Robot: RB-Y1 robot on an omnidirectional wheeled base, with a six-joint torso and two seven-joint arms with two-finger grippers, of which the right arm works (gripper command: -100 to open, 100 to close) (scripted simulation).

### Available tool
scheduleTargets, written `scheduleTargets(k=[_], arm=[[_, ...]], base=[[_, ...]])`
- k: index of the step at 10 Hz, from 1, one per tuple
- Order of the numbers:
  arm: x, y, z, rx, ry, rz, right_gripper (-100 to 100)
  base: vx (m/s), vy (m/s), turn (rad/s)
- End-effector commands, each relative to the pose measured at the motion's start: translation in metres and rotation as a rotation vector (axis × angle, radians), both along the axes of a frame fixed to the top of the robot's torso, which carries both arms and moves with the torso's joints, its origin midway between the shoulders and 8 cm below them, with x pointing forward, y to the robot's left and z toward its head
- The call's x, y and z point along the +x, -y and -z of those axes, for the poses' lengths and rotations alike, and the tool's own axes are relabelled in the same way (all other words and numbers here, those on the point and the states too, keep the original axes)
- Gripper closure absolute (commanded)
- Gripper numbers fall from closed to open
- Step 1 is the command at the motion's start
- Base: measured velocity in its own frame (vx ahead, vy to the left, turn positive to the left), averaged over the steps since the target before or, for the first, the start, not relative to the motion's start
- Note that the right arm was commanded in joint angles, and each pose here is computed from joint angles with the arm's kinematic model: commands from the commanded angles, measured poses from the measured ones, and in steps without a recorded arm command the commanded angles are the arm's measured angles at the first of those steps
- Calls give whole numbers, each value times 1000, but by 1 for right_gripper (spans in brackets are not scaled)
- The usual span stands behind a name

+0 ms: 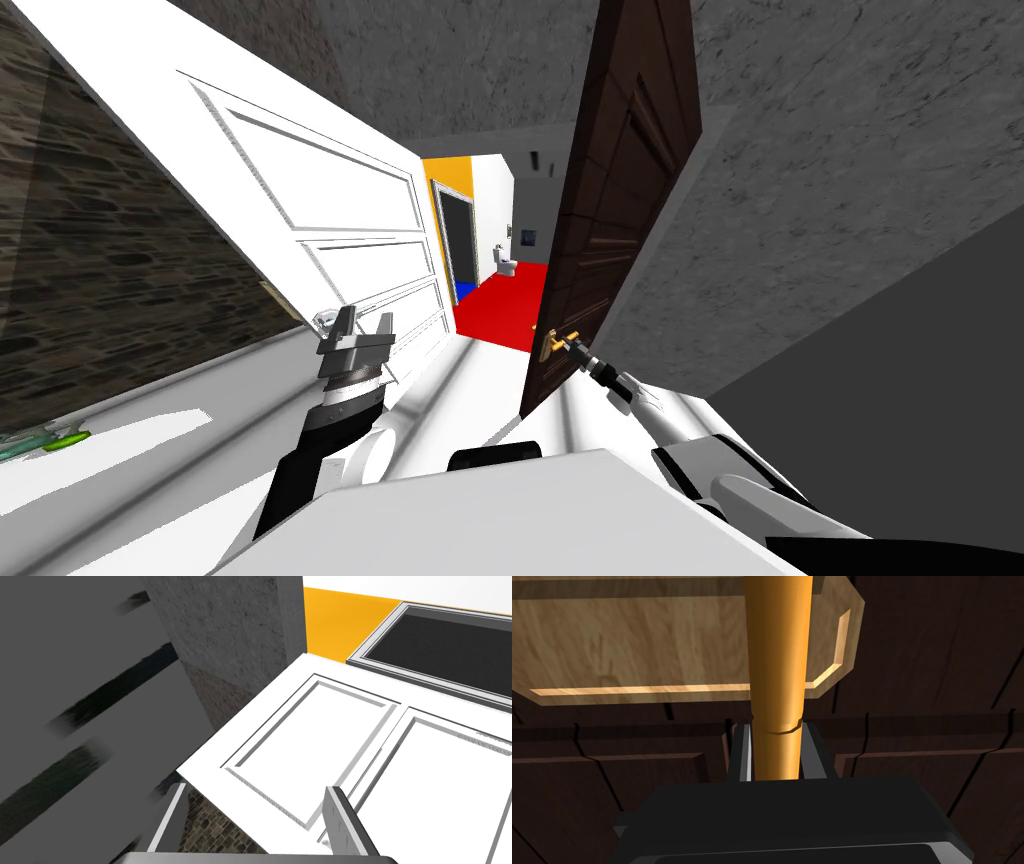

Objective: Pull the door open

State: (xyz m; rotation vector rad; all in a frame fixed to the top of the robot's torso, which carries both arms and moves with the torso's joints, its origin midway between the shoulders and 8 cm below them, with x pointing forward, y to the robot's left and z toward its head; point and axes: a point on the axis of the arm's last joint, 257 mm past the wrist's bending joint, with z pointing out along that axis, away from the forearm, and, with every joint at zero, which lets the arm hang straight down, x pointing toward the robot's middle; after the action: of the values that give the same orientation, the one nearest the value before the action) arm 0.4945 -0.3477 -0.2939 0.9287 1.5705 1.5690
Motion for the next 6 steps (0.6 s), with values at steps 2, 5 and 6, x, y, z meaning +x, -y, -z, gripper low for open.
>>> scheduleTargets(k=[2,5,6], arm=[[-2,0,1,0,-3,-7,100],[-4,2,1,0,-2,-12,100],[-5,2,1,0,-1,-16,100]], base=[[-109,-84,88],[-150,-158,165],[-167,-123,147]])
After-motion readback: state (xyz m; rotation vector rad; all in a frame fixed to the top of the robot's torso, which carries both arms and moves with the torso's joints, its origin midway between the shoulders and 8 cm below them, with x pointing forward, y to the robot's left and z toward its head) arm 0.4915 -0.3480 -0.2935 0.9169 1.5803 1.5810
